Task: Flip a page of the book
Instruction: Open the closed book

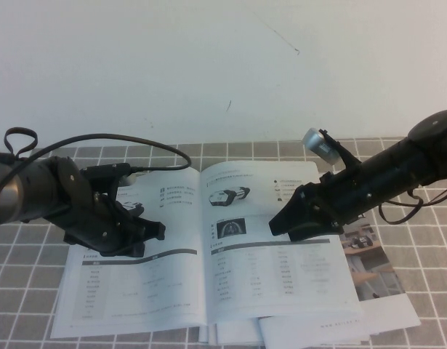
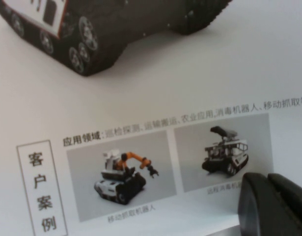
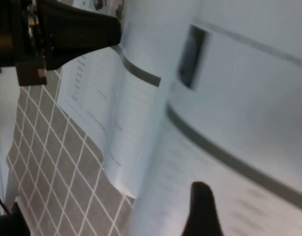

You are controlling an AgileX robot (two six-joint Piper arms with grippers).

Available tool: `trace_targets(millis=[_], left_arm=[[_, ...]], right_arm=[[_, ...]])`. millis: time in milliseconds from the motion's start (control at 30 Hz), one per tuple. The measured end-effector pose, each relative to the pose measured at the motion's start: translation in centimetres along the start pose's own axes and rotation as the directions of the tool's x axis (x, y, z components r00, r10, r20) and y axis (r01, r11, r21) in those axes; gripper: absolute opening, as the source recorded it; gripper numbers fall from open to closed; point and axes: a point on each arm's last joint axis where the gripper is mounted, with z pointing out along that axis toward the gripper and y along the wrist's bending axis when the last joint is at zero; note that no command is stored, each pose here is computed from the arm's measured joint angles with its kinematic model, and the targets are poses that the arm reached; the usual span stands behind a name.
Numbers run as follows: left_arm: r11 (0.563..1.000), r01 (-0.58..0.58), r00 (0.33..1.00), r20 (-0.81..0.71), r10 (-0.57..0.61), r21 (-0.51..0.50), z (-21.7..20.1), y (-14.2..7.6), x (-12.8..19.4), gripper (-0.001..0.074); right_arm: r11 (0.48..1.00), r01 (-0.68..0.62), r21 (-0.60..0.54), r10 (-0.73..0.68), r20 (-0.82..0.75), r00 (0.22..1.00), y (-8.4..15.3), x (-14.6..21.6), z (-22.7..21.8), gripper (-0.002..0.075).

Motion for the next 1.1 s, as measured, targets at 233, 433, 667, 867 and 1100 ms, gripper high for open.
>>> trace_targets(millis=[233, 433, 667, 867, 1100], left_arm=[[1.0, 0.0, 1.0, 0.001, 0.0, 0.0, 0.0, 0.0, 0.0, -0.0004], [1.0, 0.001, 1.0, -0.001, -0.001, 0.001, 0.0, 0.0, 0.0, -0.0004], [1.0, -0.01, 1.0, -0.002, 0.01, 0.005, 0.0, 0.0, 0.0, -0.0004], [0.997, -0.03, 1.0, 0.0, 0.03, 0.075, -0.8, -1.0, -0.2, -0.0004], [0.986, -0.096, 0.995, 0.034, 0.092, 0.133, -2.9, -2.4, -1.6, -0.0004]], right_arm=[[0.999, 0.018, -0.048, -0.018, -0.003, 1.0, 0.5, 0.0, 0.0, 0.046], [0.995, 0.071, 0.074, -0.064, -0.095, 0.993, 0.6, -0.8, -1.2, 0.046], [0.952, 0.071, 0.299, -0.017, -0.179, 0.984, -0.8, -0.8, -2.3, 0.046], [0.946, 0.062, 0.317, -0.002, -0.187, 0.982, -1.2, -0.7, -2.1, 0.0457], [0.946, 0.059, 0.318, 0.001, -0.187, 0.982, -1.3, -0.7, -2.1, 0.0455]])
